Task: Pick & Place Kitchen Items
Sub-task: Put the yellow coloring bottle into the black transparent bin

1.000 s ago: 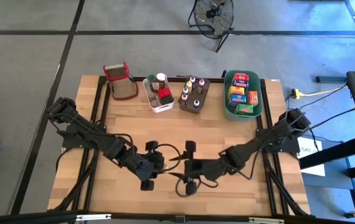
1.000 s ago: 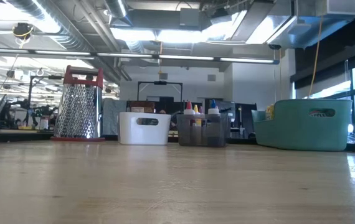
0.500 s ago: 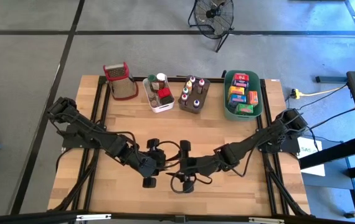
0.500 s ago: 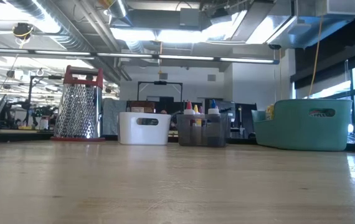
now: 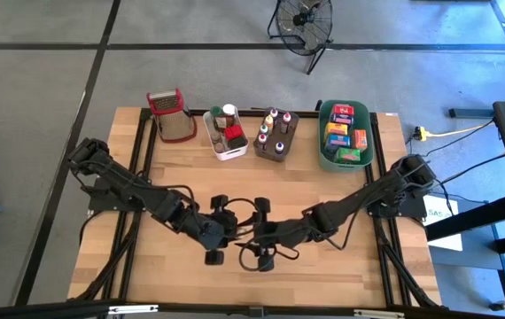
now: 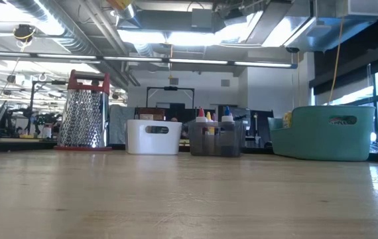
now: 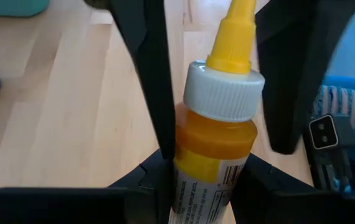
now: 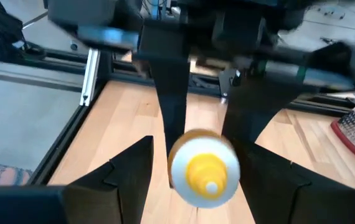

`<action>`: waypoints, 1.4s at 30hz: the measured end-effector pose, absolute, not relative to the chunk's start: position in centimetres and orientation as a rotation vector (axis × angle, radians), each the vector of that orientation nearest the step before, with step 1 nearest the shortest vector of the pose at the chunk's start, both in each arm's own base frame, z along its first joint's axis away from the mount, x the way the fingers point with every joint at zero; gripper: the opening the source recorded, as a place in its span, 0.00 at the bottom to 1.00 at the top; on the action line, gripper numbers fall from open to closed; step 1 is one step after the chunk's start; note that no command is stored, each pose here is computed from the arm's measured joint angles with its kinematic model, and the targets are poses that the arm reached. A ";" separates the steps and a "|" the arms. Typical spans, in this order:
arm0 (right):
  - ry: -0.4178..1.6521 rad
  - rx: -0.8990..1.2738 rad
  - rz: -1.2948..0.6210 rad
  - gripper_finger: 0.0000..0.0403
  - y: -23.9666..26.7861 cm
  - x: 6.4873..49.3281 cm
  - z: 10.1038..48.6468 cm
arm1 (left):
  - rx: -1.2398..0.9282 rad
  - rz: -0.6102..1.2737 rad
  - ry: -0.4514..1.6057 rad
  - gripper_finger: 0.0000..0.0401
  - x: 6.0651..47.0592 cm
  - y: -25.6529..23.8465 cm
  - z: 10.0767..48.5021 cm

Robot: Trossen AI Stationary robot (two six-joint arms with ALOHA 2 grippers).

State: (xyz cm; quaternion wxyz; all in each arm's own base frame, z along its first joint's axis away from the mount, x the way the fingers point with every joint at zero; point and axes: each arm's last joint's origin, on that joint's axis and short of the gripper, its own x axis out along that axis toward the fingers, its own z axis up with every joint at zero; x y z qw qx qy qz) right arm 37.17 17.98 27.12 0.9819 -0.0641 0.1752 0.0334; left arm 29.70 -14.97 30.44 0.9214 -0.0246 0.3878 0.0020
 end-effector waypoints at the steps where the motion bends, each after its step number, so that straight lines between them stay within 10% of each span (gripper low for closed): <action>1: 0.356 -0.130 0.066 0.55 18.0 37.2 27.0 | -0.047 0.002 0.795 0.29 29.7 -15.0 30.5; 27: 0.380 -0.129 0.089 0.35 17.5 37.4 26.8 | -0.044 -0.004 0.799 0.29 29.7 -15.0 30.4; 42: 0.444 -0.075 0.084 0.36 17.5 37.1 26.3 | -0.039 0.016 0.779 0.45 29.8 -15.0 30.4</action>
